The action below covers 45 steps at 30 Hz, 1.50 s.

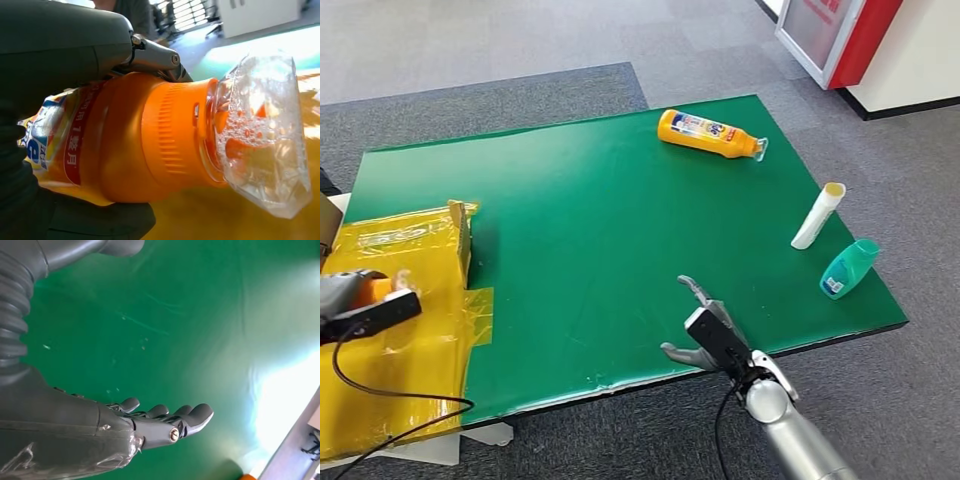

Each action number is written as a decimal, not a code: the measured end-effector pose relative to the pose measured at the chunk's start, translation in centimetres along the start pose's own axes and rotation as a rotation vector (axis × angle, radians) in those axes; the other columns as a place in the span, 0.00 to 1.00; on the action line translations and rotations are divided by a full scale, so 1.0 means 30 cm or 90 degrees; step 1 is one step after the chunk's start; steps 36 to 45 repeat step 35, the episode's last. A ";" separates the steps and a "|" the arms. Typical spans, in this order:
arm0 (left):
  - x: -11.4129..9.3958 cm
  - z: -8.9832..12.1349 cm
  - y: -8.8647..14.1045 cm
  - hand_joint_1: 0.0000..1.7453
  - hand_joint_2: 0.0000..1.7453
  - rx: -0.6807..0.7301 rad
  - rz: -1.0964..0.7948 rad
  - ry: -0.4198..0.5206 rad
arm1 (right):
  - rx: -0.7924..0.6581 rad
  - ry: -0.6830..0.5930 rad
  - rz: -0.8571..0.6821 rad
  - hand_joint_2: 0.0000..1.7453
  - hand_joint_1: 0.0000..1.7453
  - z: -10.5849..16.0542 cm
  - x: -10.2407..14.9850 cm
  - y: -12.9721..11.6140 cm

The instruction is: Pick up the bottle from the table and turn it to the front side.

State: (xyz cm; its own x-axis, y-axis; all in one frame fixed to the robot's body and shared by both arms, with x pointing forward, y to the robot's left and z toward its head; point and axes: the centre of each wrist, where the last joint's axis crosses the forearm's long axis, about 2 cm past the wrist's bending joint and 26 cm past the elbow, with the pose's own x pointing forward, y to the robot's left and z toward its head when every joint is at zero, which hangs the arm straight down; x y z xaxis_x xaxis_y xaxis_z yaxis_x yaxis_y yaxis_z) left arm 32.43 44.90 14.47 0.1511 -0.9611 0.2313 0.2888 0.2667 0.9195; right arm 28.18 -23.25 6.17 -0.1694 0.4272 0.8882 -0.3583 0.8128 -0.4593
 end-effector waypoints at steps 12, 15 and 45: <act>0.177 0.050 -0.135 1.00 1.00 0.007 0.120 -0.129 | 0.002 0.008 0.001 1.00 0.00 0.023 -0.010 0.026; 0.199 0.050 -0.138 1.00 1.00 0.009 0.130 -0.140 | 0.002 0.007 0.002 1.00 0.00 0.023 -0.010 0.026; 0.226 0.079 -0.202 0.00 1.00 0.034 0.190 -0.126 | 0.001 0.016 -0.007 1.00 0.00 0.042 -0.014 0.047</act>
